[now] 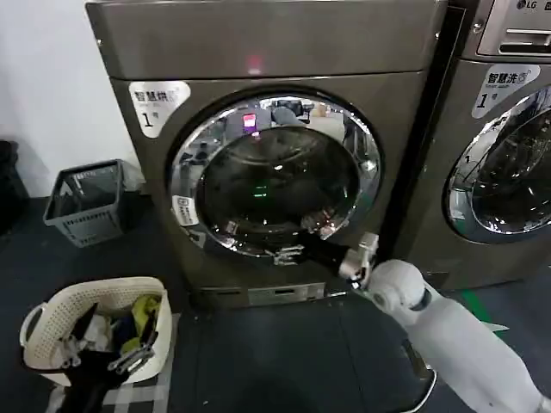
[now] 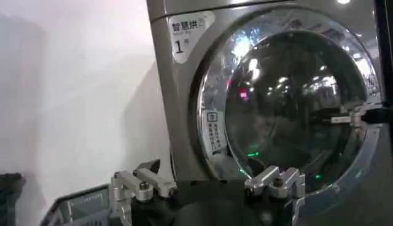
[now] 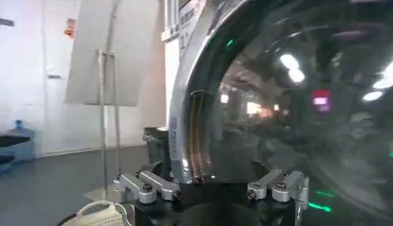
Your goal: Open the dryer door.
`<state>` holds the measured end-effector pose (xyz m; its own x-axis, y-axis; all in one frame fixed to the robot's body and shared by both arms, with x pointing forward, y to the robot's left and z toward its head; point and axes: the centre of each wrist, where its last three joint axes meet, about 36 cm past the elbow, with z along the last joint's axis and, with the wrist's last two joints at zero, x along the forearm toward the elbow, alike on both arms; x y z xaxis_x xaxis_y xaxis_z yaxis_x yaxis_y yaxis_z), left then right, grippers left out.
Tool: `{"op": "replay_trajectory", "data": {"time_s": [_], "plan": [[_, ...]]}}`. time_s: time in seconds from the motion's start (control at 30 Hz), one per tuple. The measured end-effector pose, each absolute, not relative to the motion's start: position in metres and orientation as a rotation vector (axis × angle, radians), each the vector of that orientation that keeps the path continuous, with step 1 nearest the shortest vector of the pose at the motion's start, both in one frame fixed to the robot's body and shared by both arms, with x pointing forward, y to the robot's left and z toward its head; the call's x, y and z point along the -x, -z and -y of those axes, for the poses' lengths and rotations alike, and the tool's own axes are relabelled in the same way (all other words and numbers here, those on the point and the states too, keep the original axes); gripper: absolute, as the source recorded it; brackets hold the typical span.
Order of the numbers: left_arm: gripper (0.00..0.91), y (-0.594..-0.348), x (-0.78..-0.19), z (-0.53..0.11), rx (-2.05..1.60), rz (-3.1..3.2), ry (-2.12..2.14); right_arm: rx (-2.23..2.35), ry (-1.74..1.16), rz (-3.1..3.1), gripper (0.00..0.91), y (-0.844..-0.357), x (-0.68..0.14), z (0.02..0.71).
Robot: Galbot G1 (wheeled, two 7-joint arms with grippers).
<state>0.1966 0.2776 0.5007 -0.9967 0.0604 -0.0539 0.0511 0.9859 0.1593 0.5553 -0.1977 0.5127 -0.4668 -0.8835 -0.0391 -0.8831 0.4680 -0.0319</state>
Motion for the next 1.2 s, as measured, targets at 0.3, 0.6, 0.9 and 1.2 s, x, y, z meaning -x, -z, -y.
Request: {"op": "replay_trajectory", "data": {"time_s": [0.3,0.6,0.9,1.2], "plan": [[0.907,-0.501,-0.197,-0.277,-0.086,-3.072,-0.244,1.684,0.044,-2.601,0.907,-0.515,-0.575,0.169],[0.907,-0.501,-0.197,-0.277,-0.086,-3.072,-0.247,1.735,0.066,-2.583,0.907,-0.514,-0.589,0.150],[0.907,-0.501,-0.197,-0.277,-0.086,-3.071,-0.250,1.768,0.083,-2.572,0.907,-0.515,-0.600,0.134],[0.907,-0.501,-0.197,-0.277,-0.088,-3.070,-0.252,1.796,0.084,-2.561,0.907,-0.519,-0.611,0.116]]}}
